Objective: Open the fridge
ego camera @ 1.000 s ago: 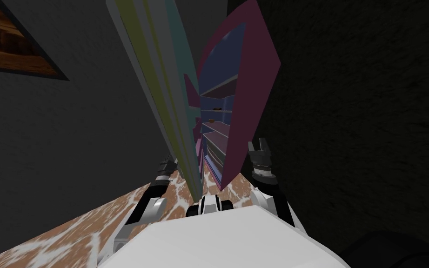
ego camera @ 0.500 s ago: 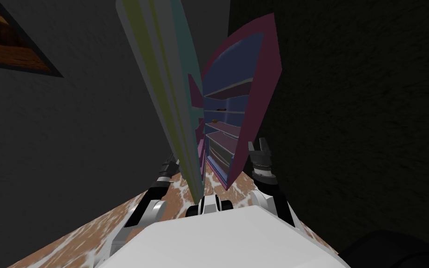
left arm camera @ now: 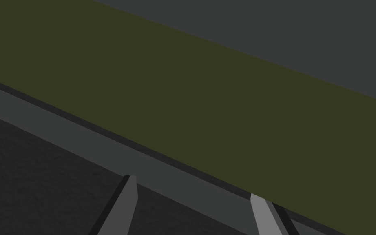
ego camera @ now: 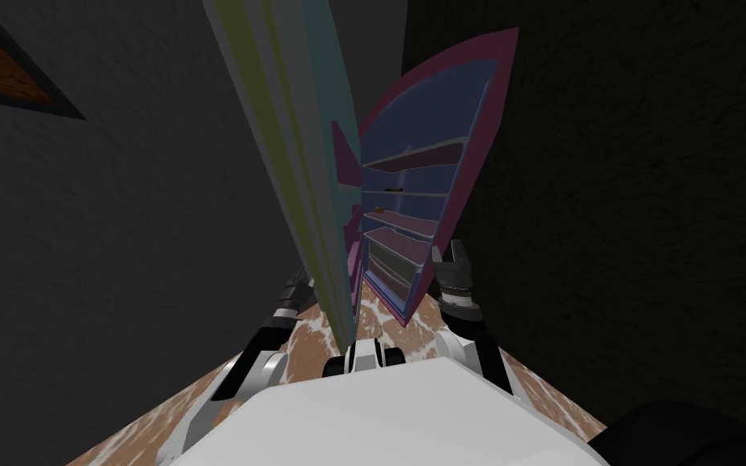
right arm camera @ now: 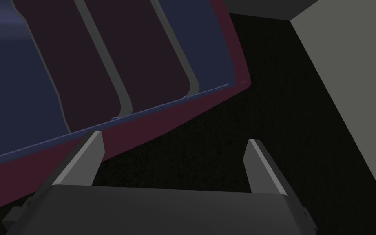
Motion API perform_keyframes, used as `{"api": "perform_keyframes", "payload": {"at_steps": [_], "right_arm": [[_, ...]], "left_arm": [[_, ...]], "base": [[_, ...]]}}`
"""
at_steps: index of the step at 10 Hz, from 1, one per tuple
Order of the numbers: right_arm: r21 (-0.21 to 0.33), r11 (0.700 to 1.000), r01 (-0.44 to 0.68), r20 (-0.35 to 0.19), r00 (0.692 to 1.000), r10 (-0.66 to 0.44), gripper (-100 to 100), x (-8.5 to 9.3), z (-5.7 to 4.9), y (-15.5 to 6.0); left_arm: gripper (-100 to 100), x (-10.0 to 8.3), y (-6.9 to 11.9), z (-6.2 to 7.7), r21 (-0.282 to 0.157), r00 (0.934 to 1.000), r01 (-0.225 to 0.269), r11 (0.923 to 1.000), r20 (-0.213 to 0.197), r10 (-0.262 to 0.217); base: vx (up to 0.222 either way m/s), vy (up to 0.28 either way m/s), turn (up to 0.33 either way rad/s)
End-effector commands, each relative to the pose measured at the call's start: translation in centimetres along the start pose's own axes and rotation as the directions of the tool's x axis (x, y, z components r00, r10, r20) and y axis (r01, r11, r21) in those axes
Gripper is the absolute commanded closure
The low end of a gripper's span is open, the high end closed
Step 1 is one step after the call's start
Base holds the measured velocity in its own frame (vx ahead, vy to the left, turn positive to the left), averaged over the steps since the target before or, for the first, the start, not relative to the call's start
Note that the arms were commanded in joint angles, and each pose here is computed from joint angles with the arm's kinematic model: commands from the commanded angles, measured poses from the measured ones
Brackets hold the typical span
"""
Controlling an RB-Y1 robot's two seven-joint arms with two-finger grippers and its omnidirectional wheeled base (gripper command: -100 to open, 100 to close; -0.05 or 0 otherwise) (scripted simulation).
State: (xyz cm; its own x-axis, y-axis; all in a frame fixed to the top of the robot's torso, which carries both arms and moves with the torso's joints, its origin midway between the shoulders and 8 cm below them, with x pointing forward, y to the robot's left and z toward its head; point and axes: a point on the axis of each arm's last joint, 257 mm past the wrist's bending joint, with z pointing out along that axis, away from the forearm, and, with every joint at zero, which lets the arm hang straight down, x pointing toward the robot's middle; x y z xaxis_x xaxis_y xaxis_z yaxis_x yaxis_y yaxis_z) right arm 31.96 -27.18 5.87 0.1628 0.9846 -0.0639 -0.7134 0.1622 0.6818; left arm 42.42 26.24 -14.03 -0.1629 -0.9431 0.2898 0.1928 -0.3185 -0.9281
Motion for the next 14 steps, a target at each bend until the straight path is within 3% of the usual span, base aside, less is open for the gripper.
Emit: {"api": "perform_keyframes", "payload": {"at_steps": [1, 5, 10, 11, 12, 13, 14], "right_arm": [[0.0, 1.0, 0.0, 0.0, 1.0, 0.0, 0, 0.0, 0.0, 0.0], [0.0, 1.0, 0.0, 0.0, 1.0, 0.0, 0, 0.0, 0.0, 0.0], [0.0, 1.0, 0.0, 0.0, 1.0, 0.0, 0, 0.0, 0.0, 0.0], [0.0, 1.0, 0.0, 0.0, 1.0, 0.0, 0, 0.0, 0.0, 0.0], [0.0, 1.0, 0.0, 0.0, 1.0, 0.0, 0, 0.0, 0.0, 0.0], [0.0, 1.0, 0.0, 0.0, 1.0, 0.0, 0, 0.0, 0.0, 0.0], [0.0, 1.0, 0.0, 0.0, 1.0, 0.0, 0, 0.0, 0.0, 0.0]], "left_arm": [[100, 1.1, -0.1, 0.0, -0.002, 0.9994, 0.007, 1.0, -0.035, -0.007], [100, 2.3, -0.1, -0.2, -0.008, 0.9969, 0.018, 0.9998, -0.077, -0.018], [100, 4.4, -0.1, -0.6, -0.022, 0.9888, 0.037, 0.9991, -0.144, -0.04], [100, 4.0, 0.0, -0.7, -0.022, 0.9905, 0.032, 0.9992, -0.133, -0.035], [-100, 4.7, 0.9, -0.8, -0.032, 0.9874, 0.037, 0.9988, -0.153, -0.042], [-100, 5.0, 1.3, -0.9, -0.037, 0.9858, 0.04, 0.9985, -0.162, -0.045], [-100, 4.5, 0.6, -0.7, -0.027, 0.9878, 0.034, 0.9991, -0.151, -0.037]], "base": [[0.07, 0.199, -0.14], [0.051, 0.289, -0.12], [0.065, 0.321, -0.121], [0.026, 0.13, -0.04], [0.036, 0.138, -0.134], [0.002, 0.181, -0.217], [0.0, 0.092, -0.04]]}}
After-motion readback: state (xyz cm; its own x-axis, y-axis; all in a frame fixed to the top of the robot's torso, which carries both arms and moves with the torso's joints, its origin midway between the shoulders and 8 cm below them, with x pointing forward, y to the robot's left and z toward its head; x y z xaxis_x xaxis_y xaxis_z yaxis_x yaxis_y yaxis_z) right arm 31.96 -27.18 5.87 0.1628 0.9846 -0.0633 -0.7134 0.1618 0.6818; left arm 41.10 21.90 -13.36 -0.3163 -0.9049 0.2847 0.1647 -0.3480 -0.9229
